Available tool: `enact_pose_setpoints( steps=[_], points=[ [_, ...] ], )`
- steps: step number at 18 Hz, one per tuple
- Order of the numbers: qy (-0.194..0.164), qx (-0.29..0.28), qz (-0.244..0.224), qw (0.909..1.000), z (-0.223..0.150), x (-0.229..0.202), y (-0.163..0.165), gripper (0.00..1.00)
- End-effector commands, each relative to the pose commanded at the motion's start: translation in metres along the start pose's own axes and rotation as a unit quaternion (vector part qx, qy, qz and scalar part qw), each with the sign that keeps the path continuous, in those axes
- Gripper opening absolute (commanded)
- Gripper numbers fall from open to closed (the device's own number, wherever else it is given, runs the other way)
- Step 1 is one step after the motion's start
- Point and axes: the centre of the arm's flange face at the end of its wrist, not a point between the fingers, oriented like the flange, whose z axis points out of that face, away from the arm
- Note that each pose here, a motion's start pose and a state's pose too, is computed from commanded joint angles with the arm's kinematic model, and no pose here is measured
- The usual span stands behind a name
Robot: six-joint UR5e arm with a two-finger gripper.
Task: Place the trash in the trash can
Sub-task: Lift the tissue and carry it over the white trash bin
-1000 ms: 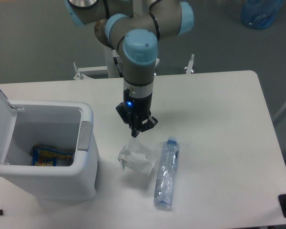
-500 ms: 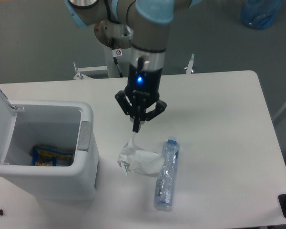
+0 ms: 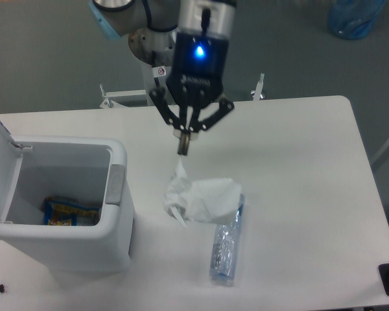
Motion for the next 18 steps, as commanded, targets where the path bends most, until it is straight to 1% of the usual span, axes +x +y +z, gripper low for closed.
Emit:
enact_pose_setpoints(
  steps=[2, 6, 9, 18],
  points=[
    [0.016, -0.006, 0.012, 0.9998, 0.003, 0.027, 0.009, 0.0],
    [0.045, -0.029, 0.018, 0.9984, 0.027, 0.057, 0.021, 0.0],
    [0.062, -0.046, 0.023, 0.9967, 0.047, 0.068, 0.031, 0.0],
    [0.099, -0.06, 0.05, 0.992, 0.072, 0.107, 0.034, 0.0]
  ],
)
